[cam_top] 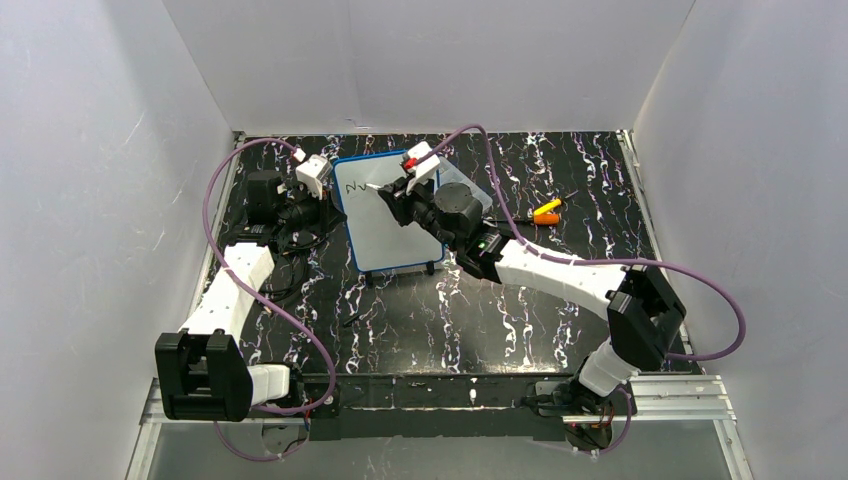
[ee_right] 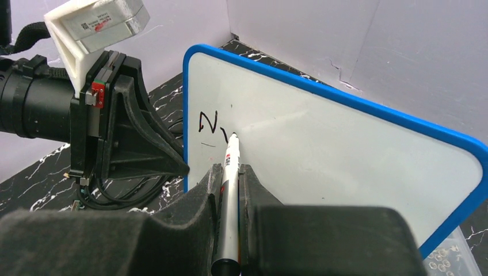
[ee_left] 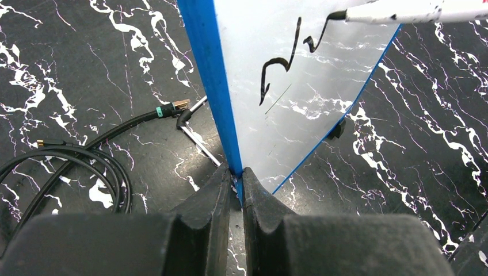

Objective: Write a sentence on the whiteboard

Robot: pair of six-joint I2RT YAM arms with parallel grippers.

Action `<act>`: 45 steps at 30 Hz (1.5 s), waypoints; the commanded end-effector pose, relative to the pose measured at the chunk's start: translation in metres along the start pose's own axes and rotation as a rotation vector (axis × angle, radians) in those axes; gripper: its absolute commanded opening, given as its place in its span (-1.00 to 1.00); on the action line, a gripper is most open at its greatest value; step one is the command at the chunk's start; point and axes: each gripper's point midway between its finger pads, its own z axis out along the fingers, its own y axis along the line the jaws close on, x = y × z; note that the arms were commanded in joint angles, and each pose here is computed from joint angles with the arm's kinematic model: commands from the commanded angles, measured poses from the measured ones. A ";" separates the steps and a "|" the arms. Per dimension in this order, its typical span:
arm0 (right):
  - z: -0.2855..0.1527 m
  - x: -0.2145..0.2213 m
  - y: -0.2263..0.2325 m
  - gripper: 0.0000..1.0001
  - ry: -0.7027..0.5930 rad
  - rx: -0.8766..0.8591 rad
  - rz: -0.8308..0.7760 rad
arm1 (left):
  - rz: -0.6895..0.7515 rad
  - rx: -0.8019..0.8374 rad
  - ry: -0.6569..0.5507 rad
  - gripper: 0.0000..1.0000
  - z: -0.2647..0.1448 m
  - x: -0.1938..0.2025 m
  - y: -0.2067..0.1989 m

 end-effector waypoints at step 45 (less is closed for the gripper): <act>0.000 -0.001 -0.003 -0.97 0.009 0.002 -0.015 | 0.021 0.007 -0.017 -1.00 -0.007 -0.003 -0.005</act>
